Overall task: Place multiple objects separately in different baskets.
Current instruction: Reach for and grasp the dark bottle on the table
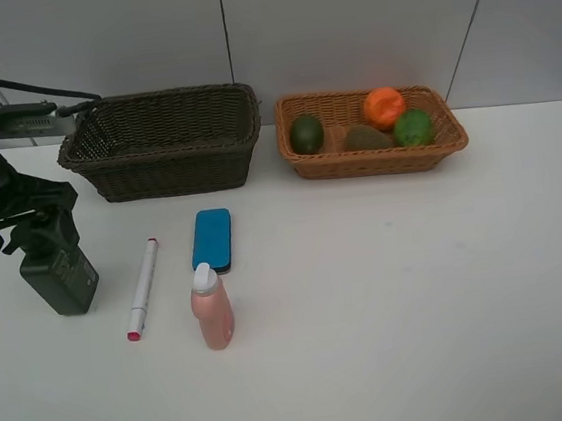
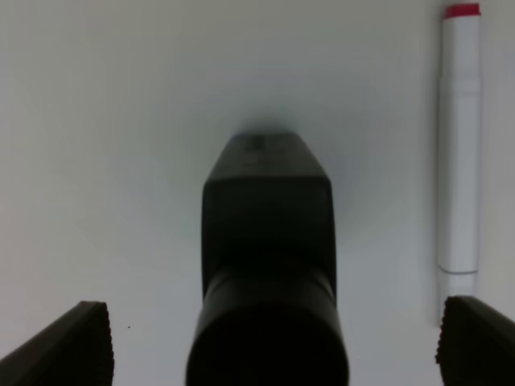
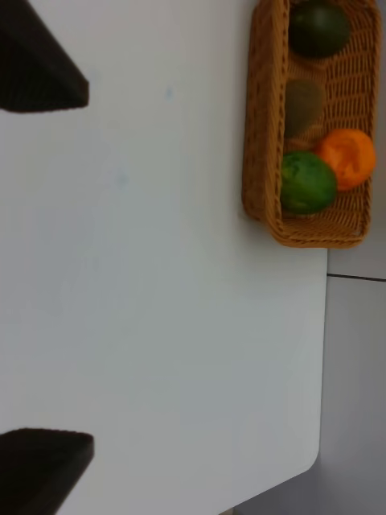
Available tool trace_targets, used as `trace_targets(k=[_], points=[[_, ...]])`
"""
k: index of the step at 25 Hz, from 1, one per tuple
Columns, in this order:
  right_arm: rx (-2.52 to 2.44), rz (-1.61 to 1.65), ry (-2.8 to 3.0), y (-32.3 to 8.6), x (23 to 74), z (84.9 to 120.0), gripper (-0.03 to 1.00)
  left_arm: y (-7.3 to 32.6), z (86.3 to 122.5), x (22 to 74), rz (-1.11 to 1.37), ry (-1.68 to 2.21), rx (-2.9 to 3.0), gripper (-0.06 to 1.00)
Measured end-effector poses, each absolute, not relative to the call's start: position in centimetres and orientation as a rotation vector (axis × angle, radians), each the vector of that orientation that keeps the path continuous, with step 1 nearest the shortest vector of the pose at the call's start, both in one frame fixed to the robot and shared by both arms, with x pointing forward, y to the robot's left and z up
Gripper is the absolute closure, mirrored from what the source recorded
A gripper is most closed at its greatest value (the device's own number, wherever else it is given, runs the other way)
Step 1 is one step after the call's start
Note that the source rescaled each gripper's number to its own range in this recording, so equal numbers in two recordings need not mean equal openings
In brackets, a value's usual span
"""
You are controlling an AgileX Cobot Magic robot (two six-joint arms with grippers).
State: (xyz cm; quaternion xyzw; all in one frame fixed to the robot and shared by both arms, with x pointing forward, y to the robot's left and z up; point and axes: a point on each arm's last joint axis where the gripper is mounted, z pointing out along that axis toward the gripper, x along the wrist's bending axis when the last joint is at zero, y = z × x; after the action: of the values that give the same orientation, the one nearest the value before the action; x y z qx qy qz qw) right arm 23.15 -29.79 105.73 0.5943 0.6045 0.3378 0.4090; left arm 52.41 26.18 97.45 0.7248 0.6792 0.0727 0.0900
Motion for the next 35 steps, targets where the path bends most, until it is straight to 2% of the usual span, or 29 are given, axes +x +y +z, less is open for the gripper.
trace_targets(k=[14, 27, 29, 30, 31, 33, 35], points=[[1.497, 0.851, 1.523, -29.8, 23.1, 105.7, -0.03, 25.8, 93.6, 53.6, 0.148, 2.112, 2.159, -0.06], [1.499, 0.852, 1.522, -29.8, 23.1, 105.7, -0.03, 25.7, 92.9, 53.9, 0.148, 2.140, 2.127, -0.04], [1.499, 0.852, 1.522, -29.8, 23.1, 105.7, -0.03, 25.7, 92.9, 54.0, 0.148, 2.154, 2.111, 0.04], [1.499, 0.852, 1.522, -29.8, 23.1, 105.7, -0.03, 25.7, 92.9, 54.0, 0.147, 2.158, 2.106, 0.13], [1.499, 0.852, 1.522, -29.8, 23.1, 105.7, -0.03, 25.7, 92.9, 54.0, 0.147, 2.165, 2.099, 0.24], [1.499, 0.852, 1.522, -29.8, 23.1, 105.7, -0.03, 25.7, 92.9, 54.0, 0.148, 2.170, 2.096, 0.58], [1.499, 0.852, 1.522, -29.8, 23.1, 105.7, -0.03, 25.7, 92.9, 54.0, 0.148, 2.174, 2.092, 0.59]])
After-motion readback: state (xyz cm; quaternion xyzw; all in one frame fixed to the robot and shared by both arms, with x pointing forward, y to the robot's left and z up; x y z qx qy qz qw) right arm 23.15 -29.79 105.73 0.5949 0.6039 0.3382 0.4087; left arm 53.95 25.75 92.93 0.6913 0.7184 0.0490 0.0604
